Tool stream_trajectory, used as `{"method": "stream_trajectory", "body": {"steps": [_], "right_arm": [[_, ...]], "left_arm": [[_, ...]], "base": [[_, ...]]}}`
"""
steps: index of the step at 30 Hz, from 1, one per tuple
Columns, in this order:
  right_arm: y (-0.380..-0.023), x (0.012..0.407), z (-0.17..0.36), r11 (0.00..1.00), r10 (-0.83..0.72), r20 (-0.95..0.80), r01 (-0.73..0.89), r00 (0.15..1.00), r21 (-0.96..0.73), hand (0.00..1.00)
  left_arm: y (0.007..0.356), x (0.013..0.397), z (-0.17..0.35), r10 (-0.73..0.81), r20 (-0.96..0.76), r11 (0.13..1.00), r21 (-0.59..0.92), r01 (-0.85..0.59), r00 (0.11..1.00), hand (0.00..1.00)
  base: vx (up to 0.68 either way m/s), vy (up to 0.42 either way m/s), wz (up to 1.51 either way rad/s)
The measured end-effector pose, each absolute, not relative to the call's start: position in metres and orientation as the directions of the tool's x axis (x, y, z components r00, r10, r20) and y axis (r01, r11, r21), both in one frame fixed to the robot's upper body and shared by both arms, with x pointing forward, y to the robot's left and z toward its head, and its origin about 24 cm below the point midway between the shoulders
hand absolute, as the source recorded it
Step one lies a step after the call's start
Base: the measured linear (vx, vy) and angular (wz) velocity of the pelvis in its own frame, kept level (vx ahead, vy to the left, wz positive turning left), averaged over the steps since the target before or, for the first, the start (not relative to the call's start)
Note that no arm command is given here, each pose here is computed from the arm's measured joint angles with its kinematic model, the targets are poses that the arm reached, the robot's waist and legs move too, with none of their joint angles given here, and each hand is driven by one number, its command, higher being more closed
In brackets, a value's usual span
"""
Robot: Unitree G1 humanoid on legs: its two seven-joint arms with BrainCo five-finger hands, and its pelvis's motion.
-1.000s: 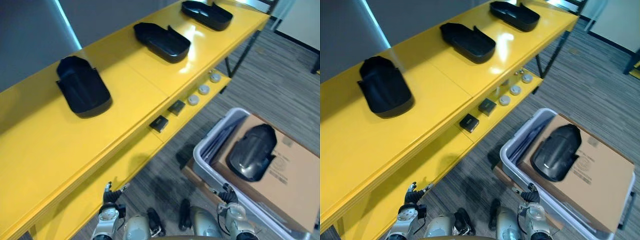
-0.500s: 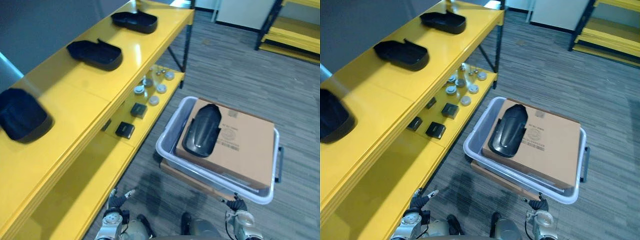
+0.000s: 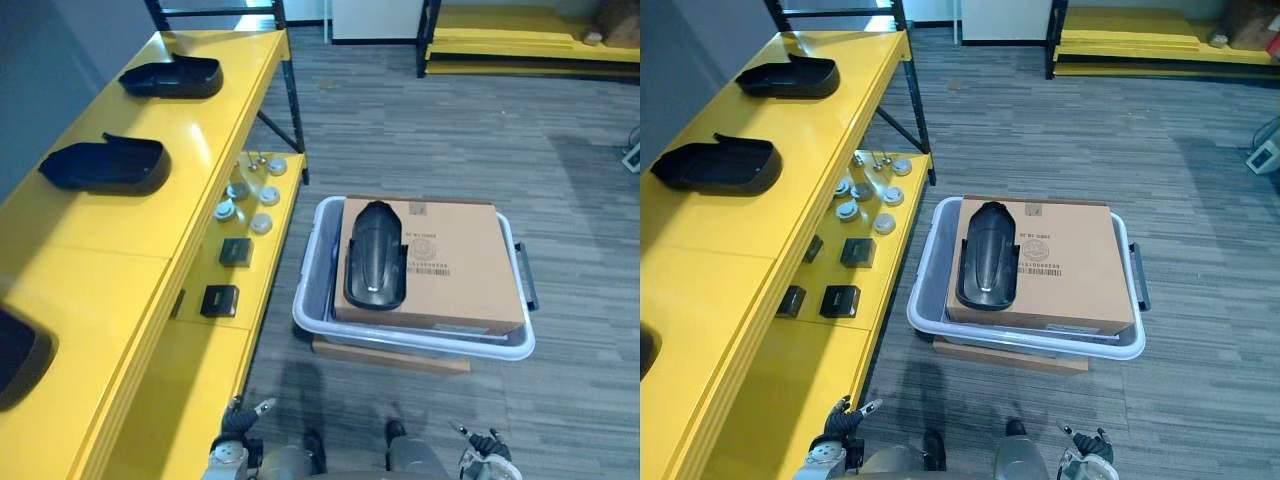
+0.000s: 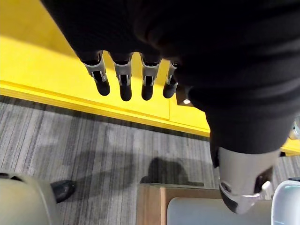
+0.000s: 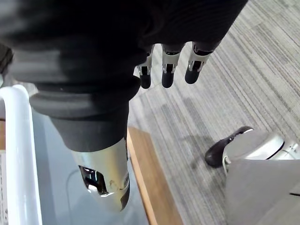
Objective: Walk over and take plastic housings, then place them on the shelf
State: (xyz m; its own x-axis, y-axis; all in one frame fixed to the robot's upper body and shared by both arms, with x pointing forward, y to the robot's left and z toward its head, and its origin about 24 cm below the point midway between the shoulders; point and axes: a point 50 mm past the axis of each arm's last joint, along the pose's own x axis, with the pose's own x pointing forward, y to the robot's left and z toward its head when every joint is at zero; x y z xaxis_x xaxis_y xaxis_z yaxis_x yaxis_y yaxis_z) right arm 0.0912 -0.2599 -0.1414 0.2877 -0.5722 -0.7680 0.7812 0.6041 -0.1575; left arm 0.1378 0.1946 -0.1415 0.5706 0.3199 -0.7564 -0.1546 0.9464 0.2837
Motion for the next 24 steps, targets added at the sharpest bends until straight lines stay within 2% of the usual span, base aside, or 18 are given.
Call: {"method": "stream_trajectory", "body": {"steps": [4,8,13,18,20,24], "right_arm": [[-0.270,0.076,-0.141,0.524,-0.617,-0.759,0.828,0.210,-0.198,0.00],[-0.280,0.075,-0.135,0.444,-0.666,-0.727,0.872,0.168,-0.205,0.00],[-0.281,0.090,-0.125,0.397,-0.699,-0.692,0.903,0.181,-0.165,0.00],[-0.307,0.118,-0.083,0.353,-0.821,-0.508,0.931,0.261,-0.092,0.00],[-0.315,0.130,-0.063,0.366,-0.851,-0.425,0.929,0.309,-0.059,0.00],[-0.323,0.158,-0.020,0.455,-0.867,-0.232,0.890,0.442,-0.006,0.00]], "left_arm": [[0.193,0.132,-0.146,0.318,-0.777,0.947,0.284,-0.148,0.543,0.00],[0.187,0.123,-0.150,0.322,-0.796,0.947,0.268,-0.179,0.513,0.00],[0.195,0.121,-0.149,0.357,-0.784,0.934,0.299,-0.194,0.508,0.00],[0.195,0.116,-0.150,0.364,-0.789,0.931,0.306,-0.198,0.495,0.00],[0.194,0.116,-0.150,0.362,-0.790,0.932,0.304,-0.196,0.495,0.00],[0.192,0.112,-0.150,0.355,-0.793,0.935,0.304,-0.184,0.495,0.00]], "base": [[0.16,0.008,-0.42],[0.10,0.064,-0.50],[0.02,0.071,-0.29],[-0.06,-0.007,0.03],[-0.10,-0.050,0.11],[-0.13,-0.061,0.25]]}}
